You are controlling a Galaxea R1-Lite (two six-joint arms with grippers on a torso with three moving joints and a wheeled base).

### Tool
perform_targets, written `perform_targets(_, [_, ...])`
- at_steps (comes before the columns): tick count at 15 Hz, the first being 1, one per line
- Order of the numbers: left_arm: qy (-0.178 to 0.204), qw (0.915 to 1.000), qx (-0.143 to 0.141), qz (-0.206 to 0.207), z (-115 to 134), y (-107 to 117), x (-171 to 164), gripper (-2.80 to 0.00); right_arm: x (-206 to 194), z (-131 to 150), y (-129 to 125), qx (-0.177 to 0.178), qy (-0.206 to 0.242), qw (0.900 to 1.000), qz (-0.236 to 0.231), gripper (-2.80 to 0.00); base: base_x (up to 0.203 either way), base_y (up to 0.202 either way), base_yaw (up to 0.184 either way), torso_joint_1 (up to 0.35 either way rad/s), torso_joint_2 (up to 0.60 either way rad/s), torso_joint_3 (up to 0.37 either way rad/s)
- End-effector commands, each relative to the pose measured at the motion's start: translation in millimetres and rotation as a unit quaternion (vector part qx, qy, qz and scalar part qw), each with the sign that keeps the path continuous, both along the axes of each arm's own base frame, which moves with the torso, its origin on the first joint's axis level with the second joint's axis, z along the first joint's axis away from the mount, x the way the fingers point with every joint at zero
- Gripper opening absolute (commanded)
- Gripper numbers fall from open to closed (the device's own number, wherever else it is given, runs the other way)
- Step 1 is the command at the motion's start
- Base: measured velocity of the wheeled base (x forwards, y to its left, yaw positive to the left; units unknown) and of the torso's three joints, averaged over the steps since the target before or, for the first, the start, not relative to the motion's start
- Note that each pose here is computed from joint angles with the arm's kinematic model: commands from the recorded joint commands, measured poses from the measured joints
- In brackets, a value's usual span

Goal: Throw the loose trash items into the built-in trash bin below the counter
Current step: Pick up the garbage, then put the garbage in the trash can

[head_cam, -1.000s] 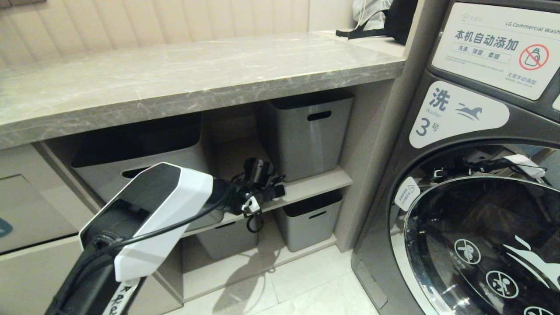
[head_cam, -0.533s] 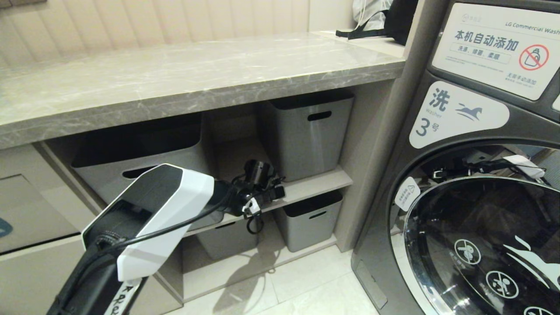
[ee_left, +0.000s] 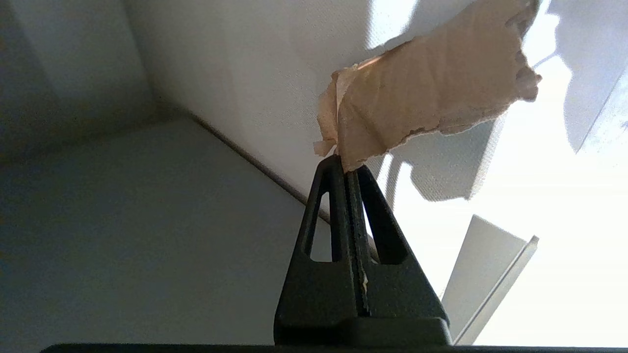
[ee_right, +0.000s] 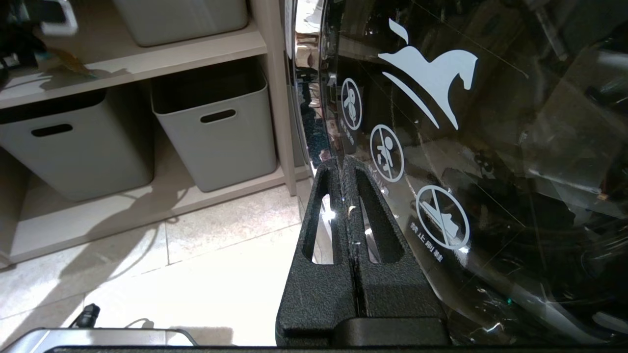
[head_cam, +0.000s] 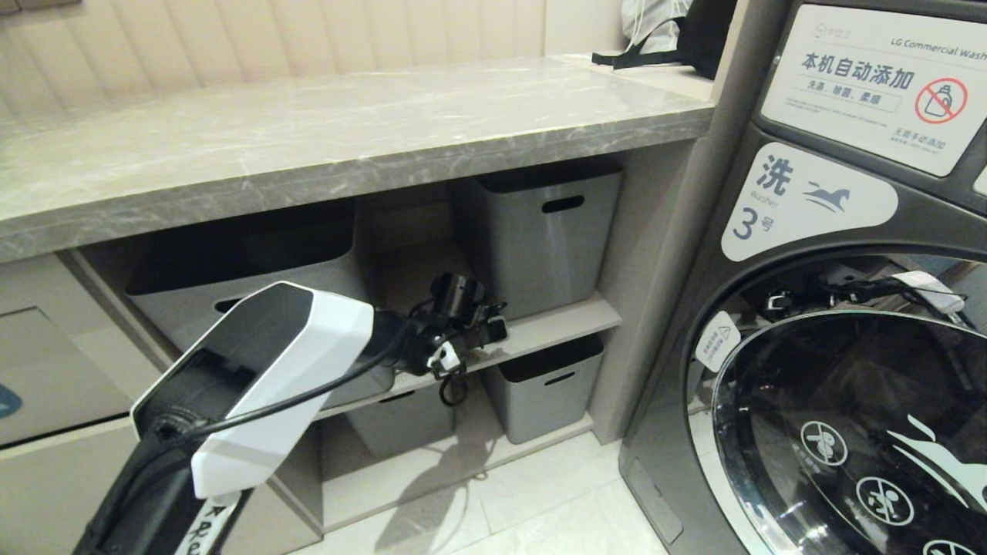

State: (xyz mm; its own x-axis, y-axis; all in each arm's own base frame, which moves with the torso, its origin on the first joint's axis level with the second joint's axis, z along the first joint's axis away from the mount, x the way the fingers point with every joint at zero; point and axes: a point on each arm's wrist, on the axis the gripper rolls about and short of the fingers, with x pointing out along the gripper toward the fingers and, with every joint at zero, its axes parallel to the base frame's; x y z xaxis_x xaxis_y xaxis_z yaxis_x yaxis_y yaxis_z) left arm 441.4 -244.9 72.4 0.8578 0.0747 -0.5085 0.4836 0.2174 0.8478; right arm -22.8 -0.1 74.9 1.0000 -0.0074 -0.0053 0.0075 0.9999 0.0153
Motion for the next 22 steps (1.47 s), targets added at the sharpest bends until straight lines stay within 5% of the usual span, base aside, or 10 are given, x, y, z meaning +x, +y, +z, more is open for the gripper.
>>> perform_targets(1, [-0.020,0.9996,-0.014,-0.011,29.1,0.0,-7.6,-2.80,0.0,0.1,0.0,0.000,0.000,1.000,0.000,-2.80,0.000,0.000,0.000,0.000,0.00,0.000])
perform_targets(6, [-0.023,0.9956,-0.056,-0.071,89.2,15.4,-51.0,-2.80,0.0,0.0,0.0,0.000,0.000,1.000,0.000,-2.80,0.000,0.000,0.000,0.000,0.00,0.000])
perform_targets(13, [0.001,0.9760,-0.140,-0.167,145.4,71.4,-148.0,-2.80,0.0,0.0,0.0,0.000,0.000,1.000,0.000,-2.80,0.000,0.000,0.000,0.000,0.00,0.000])
perform_targets(18, [0.012,0.9467,-0.234,-0.221,162.1,124.1,-242.0,-2.80,0.0,0.1,0.0,0.000,0.000,1.000,0.000,-2.80,0.000,0.000,0.000,0.000,0.00,0.000])
perform_targets(22, [-0.001,0.9196,-0.338,-0.200,153.8,164.4,-310.8,-2.80,0.0,0.0,0.0,0.000,0.000,1.000,0.000,-2.80,0.000,0.000,0.000,0.000,0.00,0.000])
